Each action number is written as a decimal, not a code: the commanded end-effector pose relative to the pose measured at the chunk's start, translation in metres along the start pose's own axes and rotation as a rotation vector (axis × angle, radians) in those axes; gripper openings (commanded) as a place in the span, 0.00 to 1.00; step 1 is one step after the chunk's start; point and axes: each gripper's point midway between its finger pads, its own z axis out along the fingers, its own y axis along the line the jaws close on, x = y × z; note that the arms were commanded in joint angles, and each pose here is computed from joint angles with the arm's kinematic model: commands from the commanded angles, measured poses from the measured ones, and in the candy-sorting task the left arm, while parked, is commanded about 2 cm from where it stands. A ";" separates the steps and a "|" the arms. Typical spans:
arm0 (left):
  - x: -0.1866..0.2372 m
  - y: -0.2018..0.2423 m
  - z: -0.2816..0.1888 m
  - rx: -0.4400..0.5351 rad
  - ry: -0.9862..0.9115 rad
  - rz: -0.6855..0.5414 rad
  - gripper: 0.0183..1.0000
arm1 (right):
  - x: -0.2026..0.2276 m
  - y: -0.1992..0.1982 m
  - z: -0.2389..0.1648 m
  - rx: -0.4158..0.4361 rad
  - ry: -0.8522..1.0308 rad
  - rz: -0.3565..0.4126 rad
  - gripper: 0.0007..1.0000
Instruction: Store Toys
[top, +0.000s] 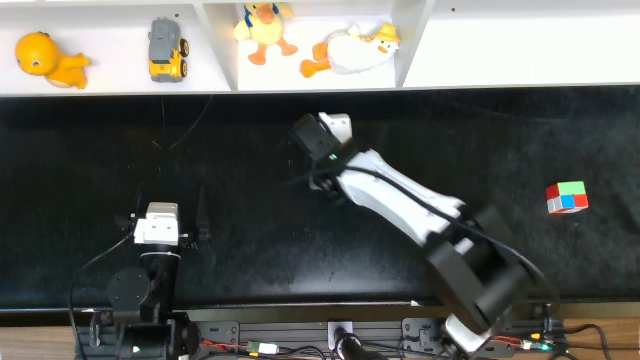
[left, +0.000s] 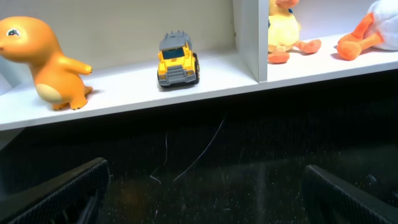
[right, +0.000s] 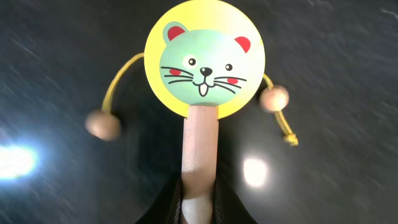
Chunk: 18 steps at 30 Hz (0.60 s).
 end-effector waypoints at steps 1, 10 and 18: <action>-0.001 0.000 -0.001 -0.004 -0.005 -0.007 1.00 | -0.007 -0.049 -0.039 0.004 -0.099 0.074 0.04; -0.001 0.000 -0.001 -0.004 -0.004 -0.007 1.00 | 0.011 -0.155 -0.094 0.088 -0.127 0.092 0.04; -0.001 0.000 -0.001 -0.004 -0.005 -0.007 1.00 | -0.031 -0.202 -0.105 0.142 -0.213 0.008 0.04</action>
